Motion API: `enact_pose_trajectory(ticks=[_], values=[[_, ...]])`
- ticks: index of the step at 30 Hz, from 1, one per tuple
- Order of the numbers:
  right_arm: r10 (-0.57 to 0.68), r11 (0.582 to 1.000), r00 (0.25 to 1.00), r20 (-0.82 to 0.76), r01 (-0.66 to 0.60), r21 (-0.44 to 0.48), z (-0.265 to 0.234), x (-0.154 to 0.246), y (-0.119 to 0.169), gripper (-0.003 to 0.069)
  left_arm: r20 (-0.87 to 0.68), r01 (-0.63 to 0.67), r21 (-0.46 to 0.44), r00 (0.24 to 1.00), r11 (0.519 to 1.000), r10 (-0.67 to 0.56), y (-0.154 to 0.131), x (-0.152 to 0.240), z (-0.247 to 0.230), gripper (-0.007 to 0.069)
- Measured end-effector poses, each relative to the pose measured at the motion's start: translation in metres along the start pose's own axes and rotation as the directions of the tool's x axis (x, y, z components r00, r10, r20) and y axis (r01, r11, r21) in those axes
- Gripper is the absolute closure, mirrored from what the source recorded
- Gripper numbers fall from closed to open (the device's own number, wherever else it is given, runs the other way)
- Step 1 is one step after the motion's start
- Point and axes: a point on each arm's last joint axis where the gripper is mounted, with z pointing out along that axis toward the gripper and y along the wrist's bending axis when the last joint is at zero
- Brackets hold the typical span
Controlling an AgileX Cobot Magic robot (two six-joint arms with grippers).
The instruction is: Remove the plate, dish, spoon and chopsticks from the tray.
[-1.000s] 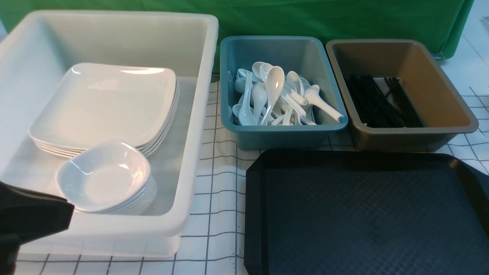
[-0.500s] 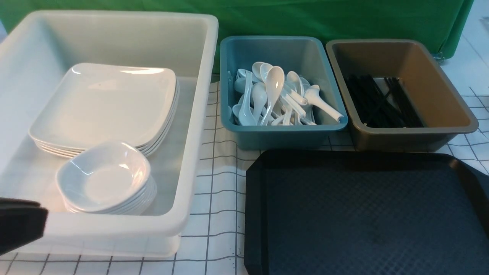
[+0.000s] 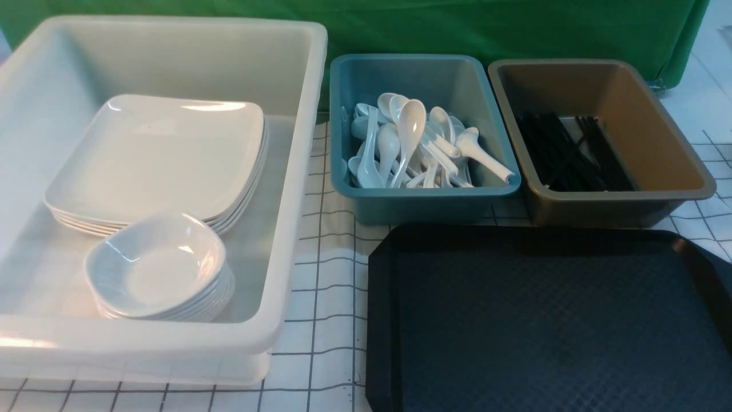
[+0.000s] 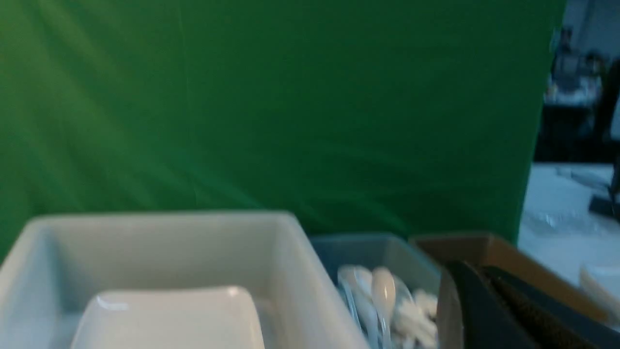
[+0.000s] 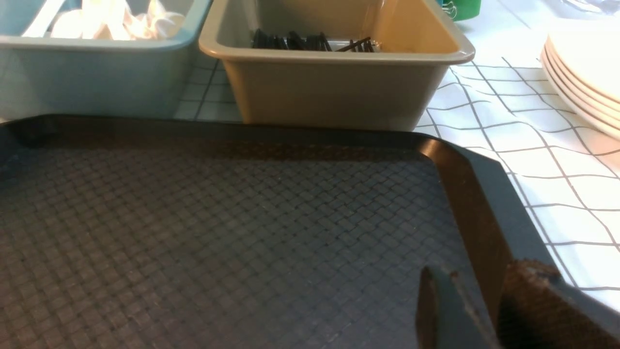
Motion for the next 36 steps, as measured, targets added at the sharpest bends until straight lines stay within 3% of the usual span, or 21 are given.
enact_pose_trajectory(ticks=[5,17,22,27,35,36], values=[[0.000,1.000,1.000,0.000,0.000,0.000,0.000,0.000,0.000,0.0418,0.045,0.007,-0.015,0.999,1.000,-0.006,0.004,0.007,0.007,0.0621],[0.000,1.000,1.000,0.000,0.000,0.000,0.000,0.000,0.000,0.0418,-0.031,-0.024,-0.046,0.999,0.999,0.022,0.012,0.034,0.019,0.0621],[0.000,1.000,1.000,0.000,0.000,0.000,0.000,0.000,0.000,0.0418,-0.115,-0.119,-0.114,0.988,0.986,0.106,0.028,0.087,0.035,0.0621],[0.000,1.000,1.000,0.000,0.000,0.000,0.000,0.000,0.000,0.0418,-0.127,-0.119,-0.192,0.987,0.974,0.095,0.042,0.144,0.030,0.0620],[0.001,1.000,1.000,0.000,-0.001,0.000,0.000,0.000,0.000,0.0418,-0.162,-0.122,-0.318,0.984,0.940,0.073,0.053,0.189,0.023,0.0609],[0.001,1.000,1.000,0.000,-0.001,0.000,0.000,0.000,0.000,0.0418,-0.170,-0.116,-0.281,0.983,0.953,0.070,0.054,0.192,0.023,0.0607]])
